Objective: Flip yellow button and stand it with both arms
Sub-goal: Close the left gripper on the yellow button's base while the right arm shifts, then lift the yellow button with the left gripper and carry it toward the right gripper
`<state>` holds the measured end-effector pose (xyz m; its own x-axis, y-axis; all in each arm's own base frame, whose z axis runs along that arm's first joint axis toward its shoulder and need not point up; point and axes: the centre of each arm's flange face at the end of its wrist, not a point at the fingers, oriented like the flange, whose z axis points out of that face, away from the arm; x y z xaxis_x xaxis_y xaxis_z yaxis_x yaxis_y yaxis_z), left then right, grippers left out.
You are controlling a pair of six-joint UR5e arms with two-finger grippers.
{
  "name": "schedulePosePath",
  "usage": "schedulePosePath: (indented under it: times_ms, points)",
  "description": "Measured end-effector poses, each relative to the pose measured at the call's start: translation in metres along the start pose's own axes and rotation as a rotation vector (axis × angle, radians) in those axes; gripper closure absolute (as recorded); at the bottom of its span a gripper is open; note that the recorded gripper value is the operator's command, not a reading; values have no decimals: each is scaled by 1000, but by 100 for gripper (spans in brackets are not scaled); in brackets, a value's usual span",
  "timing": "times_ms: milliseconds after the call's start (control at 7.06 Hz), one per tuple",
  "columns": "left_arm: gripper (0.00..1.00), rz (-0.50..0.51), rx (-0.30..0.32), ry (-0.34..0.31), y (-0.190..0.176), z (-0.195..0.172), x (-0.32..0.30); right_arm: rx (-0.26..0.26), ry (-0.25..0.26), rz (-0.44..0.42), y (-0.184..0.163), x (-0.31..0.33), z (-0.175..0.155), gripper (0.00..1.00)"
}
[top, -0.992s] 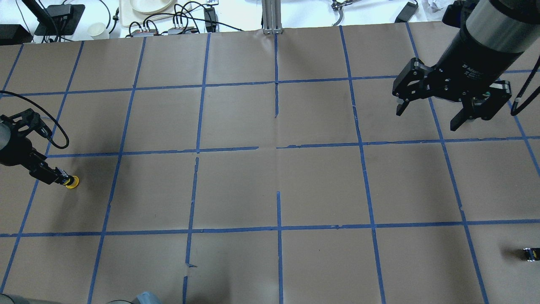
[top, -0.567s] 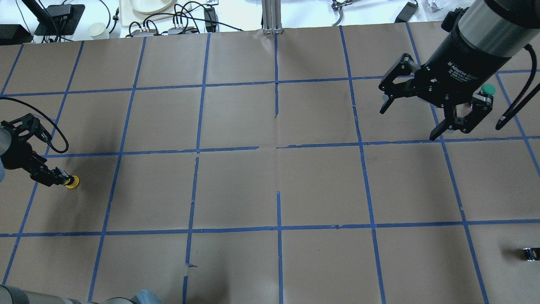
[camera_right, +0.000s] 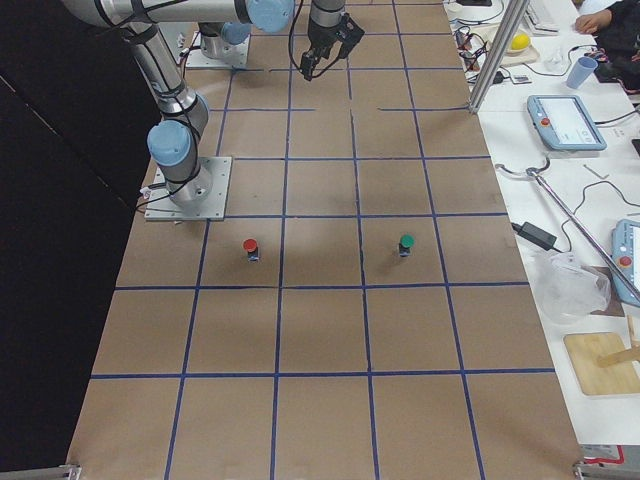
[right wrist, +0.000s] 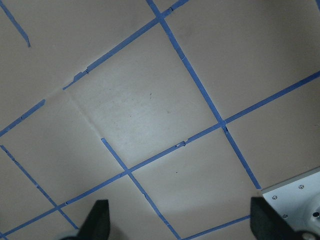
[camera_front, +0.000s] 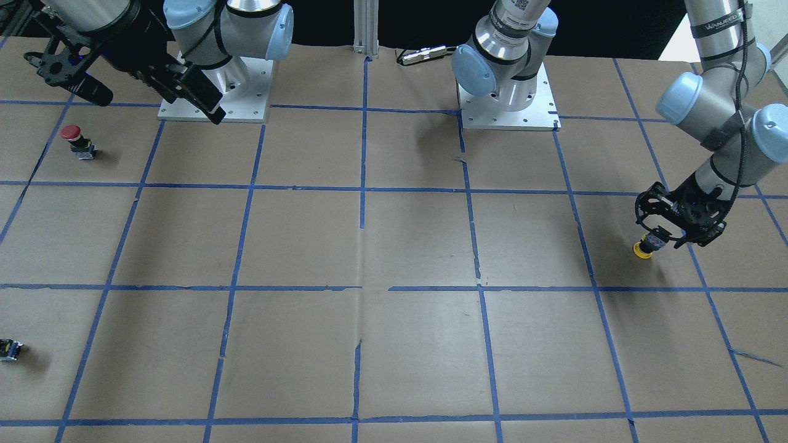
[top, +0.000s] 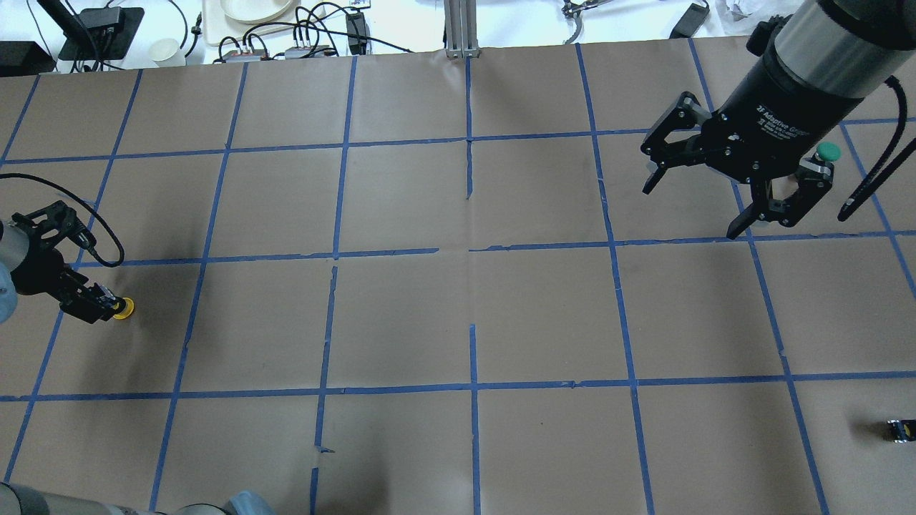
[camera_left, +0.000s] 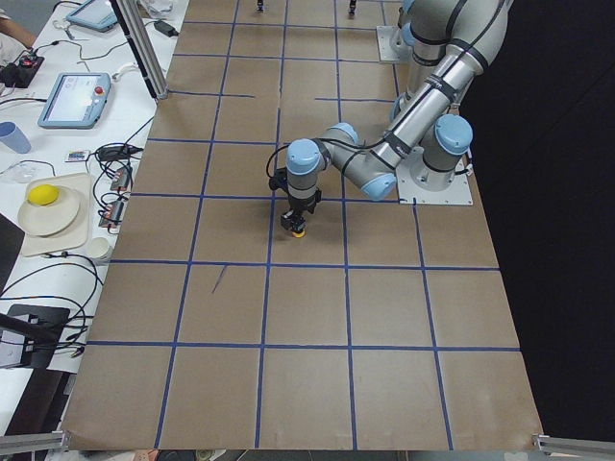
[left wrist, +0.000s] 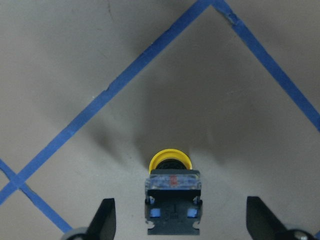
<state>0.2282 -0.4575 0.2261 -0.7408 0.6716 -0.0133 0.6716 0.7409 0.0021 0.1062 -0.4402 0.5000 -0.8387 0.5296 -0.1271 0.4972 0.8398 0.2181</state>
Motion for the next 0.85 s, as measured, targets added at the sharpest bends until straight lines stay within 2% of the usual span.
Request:
schedulePosePath:
  times_ms: [142,283,567,850]
  points:
    - [52,8,-3,-2,0,2,-1,-1,1,0,0,0,0,0]
    - [62,30,-4,-8,0,5,-4,-1,1,0,0,0,0,0]
    - [67,58,-5,-20,0,6,-7,1,-2,0,0,0,0,0]
    - [69,62,3,-48,-6,-13,-7,4,-3,-1,0,0,0,0]
